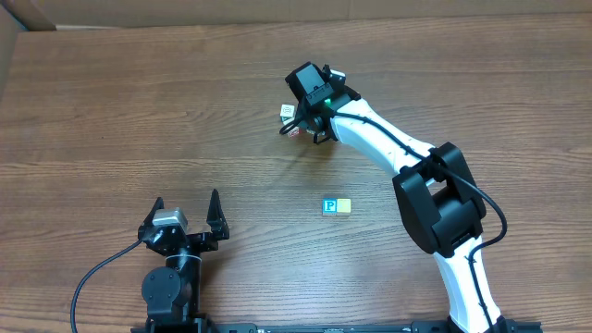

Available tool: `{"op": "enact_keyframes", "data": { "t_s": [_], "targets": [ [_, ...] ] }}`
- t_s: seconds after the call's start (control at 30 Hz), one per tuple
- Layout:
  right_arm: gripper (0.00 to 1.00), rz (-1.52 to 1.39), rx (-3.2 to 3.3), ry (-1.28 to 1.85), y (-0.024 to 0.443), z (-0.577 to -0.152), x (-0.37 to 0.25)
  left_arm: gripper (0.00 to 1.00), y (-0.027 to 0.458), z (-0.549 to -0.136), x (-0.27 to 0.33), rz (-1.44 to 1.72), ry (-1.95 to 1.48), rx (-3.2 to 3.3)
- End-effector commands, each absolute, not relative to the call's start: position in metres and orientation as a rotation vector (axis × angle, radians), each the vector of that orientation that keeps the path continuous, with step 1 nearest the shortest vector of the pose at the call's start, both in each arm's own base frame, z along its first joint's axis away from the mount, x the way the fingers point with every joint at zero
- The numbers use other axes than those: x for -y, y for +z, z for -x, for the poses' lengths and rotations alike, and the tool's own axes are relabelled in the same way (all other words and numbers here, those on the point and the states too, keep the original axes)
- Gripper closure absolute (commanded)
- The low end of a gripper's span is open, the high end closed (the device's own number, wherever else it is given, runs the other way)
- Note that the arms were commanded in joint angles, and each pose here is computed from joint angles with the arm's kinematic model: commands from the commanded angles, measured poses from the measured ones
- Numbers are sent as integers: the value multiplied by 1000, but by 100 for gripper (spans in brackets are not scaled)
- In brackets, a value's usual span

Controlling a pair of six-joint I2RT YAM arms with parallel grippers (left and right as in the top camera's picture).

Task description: Flip 5 blocks

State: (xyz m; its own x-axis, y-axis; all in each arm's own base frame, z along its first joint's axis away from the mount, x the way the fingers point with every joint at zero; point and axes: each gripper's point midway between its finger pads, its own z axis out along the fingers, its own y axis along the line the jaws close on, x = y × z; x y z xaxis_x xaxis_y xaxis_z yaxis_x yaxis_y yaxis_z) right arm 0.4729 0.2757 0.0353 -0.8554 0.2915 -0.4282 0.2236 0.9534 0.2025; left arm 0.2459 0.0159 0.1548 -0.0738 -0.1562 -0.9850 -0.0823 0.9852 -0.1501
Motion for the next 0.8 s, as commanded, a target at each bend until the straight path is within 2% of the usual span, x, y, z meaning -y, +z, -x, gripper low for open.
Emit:
{"op": "enact_keyframes", "data": {
  "t_s": [0.0, 0.1, 0.37, 0.53, 0.63, 0.77],
  "targets": [
    [53, -386, -2647, 208, 27, -472, -275, 0, 156, -246, -12, 153, -62, -1641],
    [54, -381, -2663, 216, 26, -469, -277, 0, 156, -246, -12, 153, -62, -1641],
    [49, -452, -2670, 229, 24, -466, -276, 0, 156, -246, -12, 153, -62, -1641],
    [51, -458, -2676, 223, 21, -463, -276, 0, 156, -246, -12, 153, -62, -1641],
    [58, -457, -2679, 219, 21, -462, -275, 0, 156, -246, -12, 153, -62, -1641],
    [58, -446, -2692, 199, 19, -460, -273, 0, 156, -246, -12, 153, -62, -1641]
  ]
}}
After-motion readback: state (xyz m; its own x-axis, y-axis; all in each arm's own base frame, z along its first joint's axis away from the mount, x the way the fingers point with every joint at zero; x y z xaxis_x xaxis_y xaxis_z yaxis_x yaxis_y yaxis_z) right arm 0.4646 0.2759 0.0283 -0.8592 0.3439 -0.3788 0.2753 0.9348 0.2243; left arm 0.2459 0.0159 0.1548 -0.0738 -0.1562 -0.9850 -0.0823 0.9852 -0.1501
